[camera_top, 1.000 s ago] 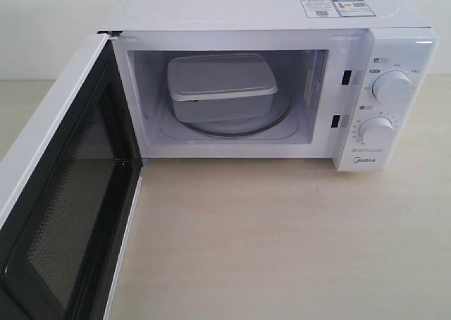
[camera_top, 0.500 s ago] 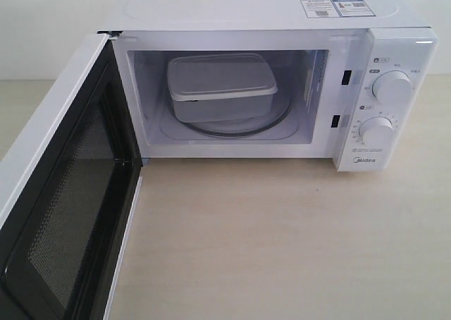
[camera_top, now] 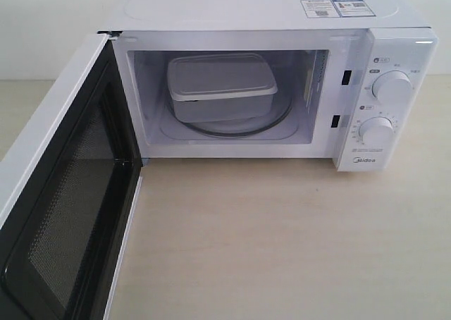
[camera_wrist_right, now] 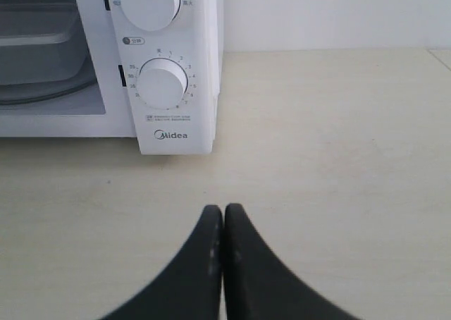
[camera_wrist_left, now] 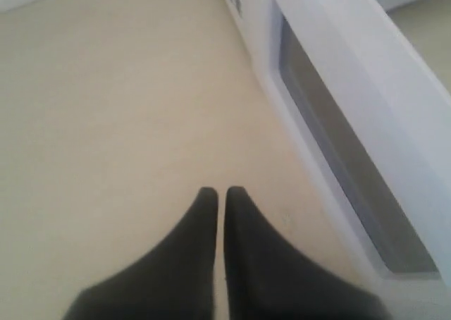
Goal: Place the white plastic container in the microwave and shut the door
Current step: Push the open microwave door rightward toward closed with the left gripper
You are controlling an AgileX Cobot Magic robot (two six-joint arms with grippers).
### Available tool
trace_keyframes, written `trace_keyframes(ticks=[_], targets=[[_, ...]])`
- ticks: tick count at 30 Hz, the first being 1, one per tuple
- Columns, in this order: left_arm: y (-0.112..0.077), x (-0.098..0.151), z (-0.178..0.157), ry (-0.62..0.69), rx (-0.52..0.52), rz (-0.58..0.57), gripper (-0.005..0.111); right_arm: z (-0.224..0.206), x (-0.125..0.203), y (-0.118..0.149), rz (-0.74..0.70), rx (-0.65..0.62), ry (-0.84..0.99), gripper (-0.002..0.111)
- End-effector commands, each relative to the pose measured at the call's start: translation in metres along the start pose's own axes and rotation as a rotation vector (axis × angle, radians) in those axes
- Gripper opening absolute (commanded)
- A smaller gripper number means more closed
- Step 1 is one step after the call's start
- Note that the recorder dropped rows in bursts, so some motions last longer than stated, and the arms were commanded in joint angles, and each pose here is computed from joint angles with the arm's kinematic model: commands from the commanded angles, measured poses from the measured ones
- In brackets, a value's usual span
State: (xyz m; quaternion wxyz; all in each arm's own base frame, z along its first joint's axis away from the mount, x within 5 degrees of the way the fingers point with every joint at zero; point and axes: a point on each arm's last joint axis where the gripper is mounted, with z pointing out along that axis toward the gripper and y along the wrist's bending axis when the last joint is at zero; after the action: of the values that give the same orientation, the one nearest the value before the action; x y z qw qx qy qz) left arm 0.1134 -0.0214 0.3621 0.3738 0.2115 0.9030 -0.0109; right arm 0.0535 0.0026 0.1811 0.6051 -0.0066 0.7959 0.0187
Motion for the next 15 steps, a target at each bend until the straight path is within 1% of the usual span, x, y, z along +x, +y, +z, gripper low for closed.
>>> trace_keyframes(ticks=[1, 6, 8, 9, 10, 11, 13, 15], targets=[[-0.007, -0.011, 0.020, 0.039, 0.162, 0.101, 0.004, 0.000, -0.001, 0.000, 0.001, 0.004, -0.010, 0.000], [-0.007, -0.014, 0.037, 0.094, 0.225, 0.170, 0.004, 0.000, -0.001, 0.000, 0.004, 0.003, -0.010, 0.000], [-0.010, -0.015, 0.043, 0.109, 0.286, 0.223, 0.004, 0.000, 0.000, 0.000, 0.004, 0.003, -0.008, 0.000], [-0.013, -0.016, 0.049, 0.119, 0.346, 0.273, 0.004, 0.000, 0.000, 0.000, 0.004, 0.003, -0.008, 0.000], [-0.014, -0.017, 0.052, 0.119, 0.374, 0.278, 0.004, 0.000, 0.000, 0.000, 0.004, 0.003, -0.008, 0.000], [-0.017, -0.016, 0.059, 0.114, 0.426, 0.299, 0.004, 0.000, 0.000, 0.000, 0.004, 0.003, -0.008, 0.000], [-0.020, -0.012, 0.069, 0.127, 0.470, 0.341, 0.004, 0.000, 0.000, 0.000, 0.004, 0.003, -0.008, 0.000], [-0.021, -0.010, 0.077, 0.153, 0.496, 0.332, 0.004, 0.000, 0.000, 0.000, 0.004, 0.003, -0.008, 0.000]])
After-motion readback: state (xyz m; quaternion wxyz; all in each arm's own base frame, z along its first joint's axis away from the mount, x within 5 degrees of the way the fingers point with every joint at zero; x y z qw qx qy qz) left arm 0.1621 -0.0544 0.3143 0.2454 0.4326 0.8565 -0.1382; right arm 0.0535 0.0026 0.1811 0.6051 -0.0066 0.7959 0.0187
